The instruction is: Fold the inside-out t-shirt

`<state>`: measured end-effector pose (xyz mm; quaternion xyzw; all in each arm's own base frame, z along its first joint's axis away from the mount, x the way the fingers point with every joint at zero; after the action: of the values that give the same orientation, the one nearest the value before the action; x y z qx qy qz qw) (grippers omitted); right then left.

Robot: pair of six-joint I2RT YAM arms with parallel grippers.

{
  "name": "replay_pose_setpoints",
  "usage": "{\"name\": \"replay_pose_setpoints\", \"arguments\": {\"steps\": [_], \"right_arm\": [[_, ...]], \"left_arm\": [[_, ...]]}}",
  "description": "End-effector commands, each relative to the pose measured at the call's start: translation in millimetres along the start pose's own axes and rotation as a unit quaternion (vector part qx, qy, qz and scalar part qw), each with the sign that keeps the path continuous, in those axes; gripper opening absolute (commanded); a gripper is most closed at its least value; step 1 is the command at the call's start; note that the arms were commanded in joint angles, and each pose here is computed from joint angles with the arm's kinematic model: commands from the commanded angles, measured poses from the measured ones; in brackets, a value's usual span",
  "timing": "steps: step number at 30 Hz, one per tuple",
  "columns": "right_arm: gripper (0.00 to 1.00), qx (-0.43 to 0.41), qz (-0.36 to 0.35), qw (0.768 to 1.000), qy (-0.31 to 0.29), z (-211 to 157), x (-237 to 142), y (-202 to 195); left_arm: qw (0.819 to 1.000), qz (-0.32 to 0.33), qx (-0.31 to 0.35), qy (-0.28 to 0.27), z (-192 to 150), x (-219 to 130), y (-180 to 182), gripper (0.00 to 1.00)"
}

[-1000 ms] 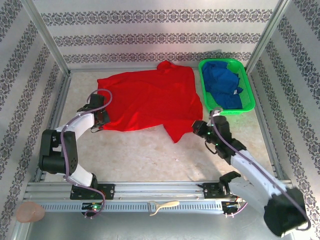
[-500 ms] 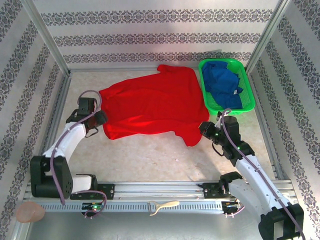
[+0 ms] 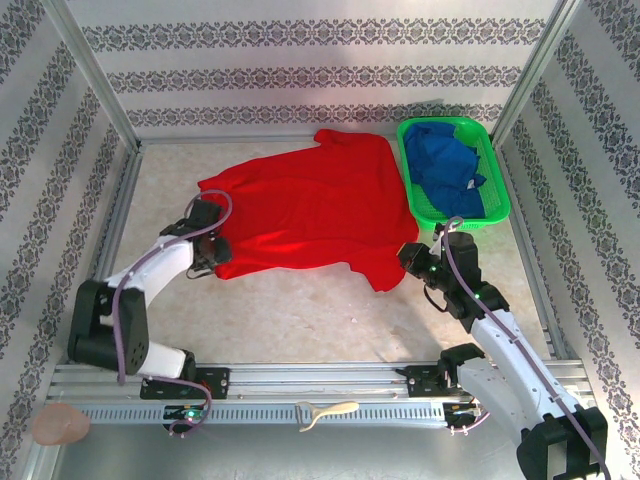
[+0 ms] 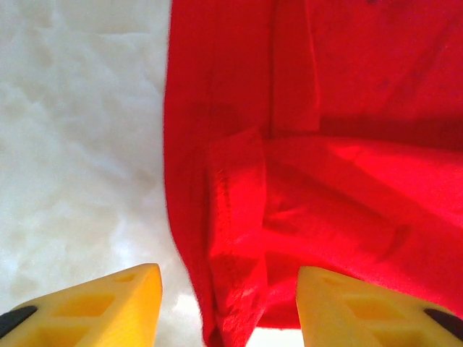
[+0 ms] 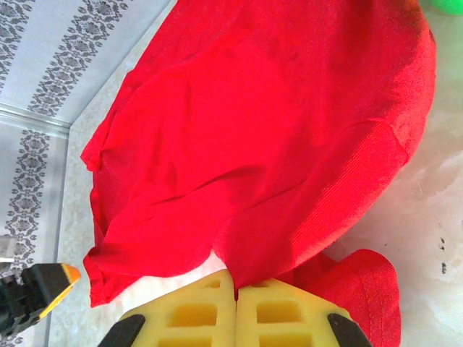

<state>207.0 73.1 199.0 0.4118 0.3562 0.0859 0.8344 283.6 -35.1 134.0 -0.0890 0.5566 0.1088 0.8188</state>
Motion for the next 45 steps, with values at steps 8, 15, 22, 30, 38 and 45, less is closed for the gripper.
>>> {"name": "replay_pose_setpoints", "arguments": {"steps": [8, 15, 22, 30, 38, 45], "right_arm": [[0.0, 0.0, 0.02, 1.0, -0.02, 5.8, -4.1, 6.9], [0.0, -0.003, 0.027, 0.999, -0.027, 10.2, -5.9, 12.4], [0.0, -0.003, 0.036, 0.999, -0.031, 14.2, -7.8, 19.5], [0.0, -0.001, 0.038, 0.998, -0.055, 32.0, -17.4, 27.9], [0.0, 0.034, 0.015, 0.993, -0.111, 51.7, -38.3, 15.5], [0.0, 0.045, 0.025, 0.995, -0.089, 43.1, -34.2, 8.0]], "left_arm": [[0.988, 0.108, 0.106, 0.033, -2.8, 13.7, -13.3, 0.43], [0.985, 0.121, 0.115, 0.053, -6.1, 27.4, -14.9, 0.42], [0.984, 0.12, 0.122, 0.057, -3.9, 37.4, -19.1, 0.24], [0.989, 0.096, 0.107, -0.019, 31.9, -21.8, -12.4, 0.0], [0.992, -0.056, -0.054, -0.099, 60.0, -74.5, 40.9, 0.08], [0.983, -0.117, -0.125, -0.06, 42.9, -45.8, 49.8, 0.32]]}}
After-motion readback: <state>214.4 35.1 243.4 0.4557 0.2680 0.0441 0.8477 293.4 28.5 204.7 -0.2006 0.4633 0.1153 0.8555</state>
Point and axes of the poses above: each hand's point on the last joint's axis, 136 mm out from that joint toward the fingers, its own x axis out along the fingers, its own y axis along the line the jaws close on, z = x × y, the point moved 8 cm from there along -x, back along the fingers, and after that the axes turned 4 degrees about x, right-handed, at the moved point
